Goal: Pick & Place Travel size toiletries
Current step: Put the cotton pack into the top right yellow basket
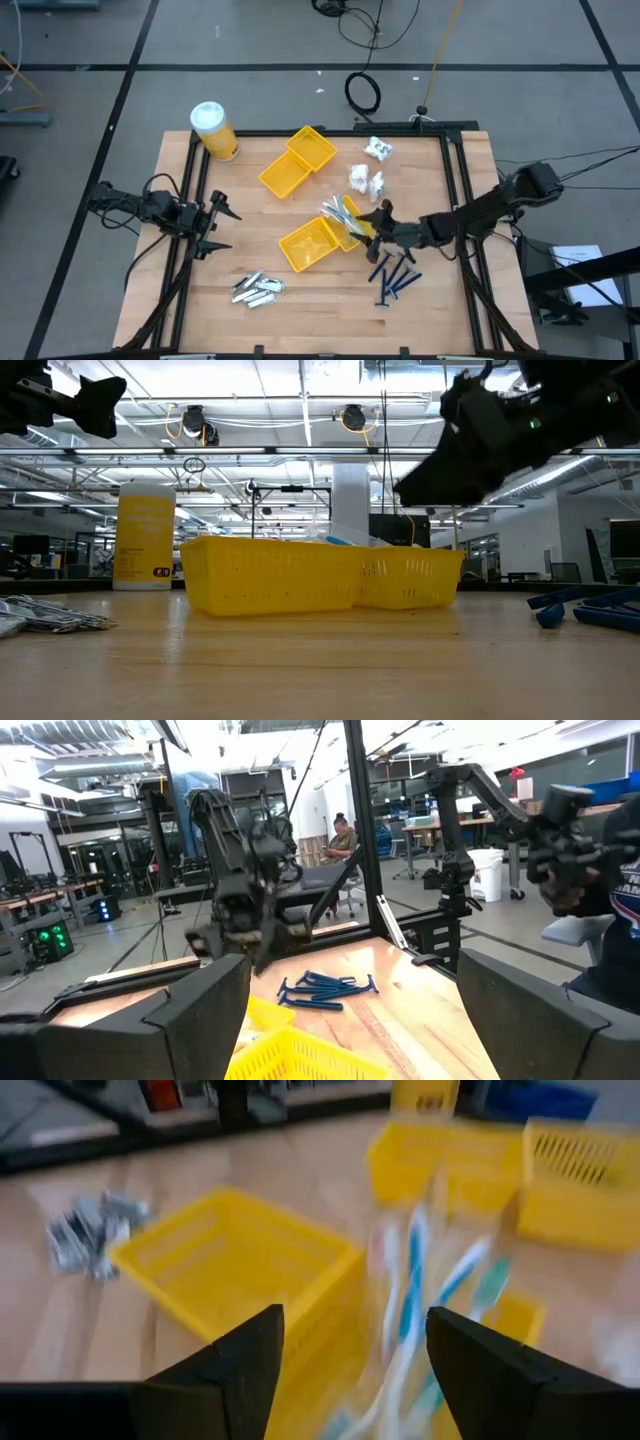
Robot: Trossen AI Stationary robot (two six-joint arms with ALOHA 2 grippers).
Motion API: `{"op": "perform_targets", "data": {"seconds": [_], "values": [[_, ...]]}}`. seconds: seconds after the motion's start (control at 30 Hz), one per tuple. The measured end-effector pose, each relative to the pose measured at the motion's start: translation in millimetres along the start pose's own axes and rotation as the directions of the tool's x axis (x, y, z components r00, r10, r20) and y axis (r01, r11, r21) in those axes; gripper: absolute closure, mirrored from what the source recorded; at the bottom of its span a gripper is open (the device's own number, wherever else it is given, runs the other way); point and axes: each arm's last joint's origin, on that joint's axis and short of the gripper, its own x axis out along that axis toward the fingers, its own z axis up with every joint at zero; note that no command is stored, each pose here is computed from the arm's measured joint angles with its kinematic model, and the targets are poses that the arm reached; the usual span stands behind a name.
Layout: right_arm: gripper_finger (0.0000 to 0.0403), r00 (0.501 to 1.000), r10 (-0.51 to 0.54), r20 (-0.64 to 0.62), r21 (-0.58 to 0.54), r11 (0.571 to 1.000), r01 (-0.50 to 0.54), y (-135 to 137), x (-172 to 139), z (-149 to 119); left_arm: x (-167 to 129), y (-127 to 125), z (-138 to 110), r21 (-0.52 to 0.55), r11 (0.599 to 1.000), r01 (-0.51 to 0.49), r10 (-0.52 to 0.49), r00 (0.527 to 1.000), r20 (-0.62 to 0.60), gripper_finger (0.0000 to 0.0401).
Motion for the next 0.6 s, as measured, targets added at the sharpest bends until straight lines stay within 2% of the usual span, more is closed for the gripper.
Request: {"op": "perform_targets", "data": {"seconds": [0.17,0.3,0.37,0.53,0.6], "values": [[0.0179,0.991,-0.089,0.102,0.006,0.996,0.089,-20.0,-14.8,30.2,0.0,0.0,0.0,0.0,1.0,0.0,0.0,1.0,0.0,0.0052],[0.0186,0.981,-0.175,0.079,0.008,0.985,0.175,-43.4,-19.6,39.3,0.0,0.0,0.0,0.0,1.0,0.0,0.0,1.0,0.0,0.0052],[0.0188,0.972,-0.232,0.036,0.006,0.973,0.232,-55.9,-18.4,36.9,0.0,0.0,0.0,0.0,1.0,0.0,0.0,1.0,0.0,0.0052],[0.0186,0.938,-0.339,-0.067,0.136,0.929,0.345,-81.4,-11.7,11.1,0.0,0.0,0.0,0.0,1.0,0.0,0.0,1.0,0.0,0.0052],[0.0186,0.923,-0.367,-0.114,0.114,0.918,0.379,-87.8,-10.0,-3.2,0.0,0.0,0.0,0.0,1.0,0.0,0.0,1.0,0.0,0.0052]]}}
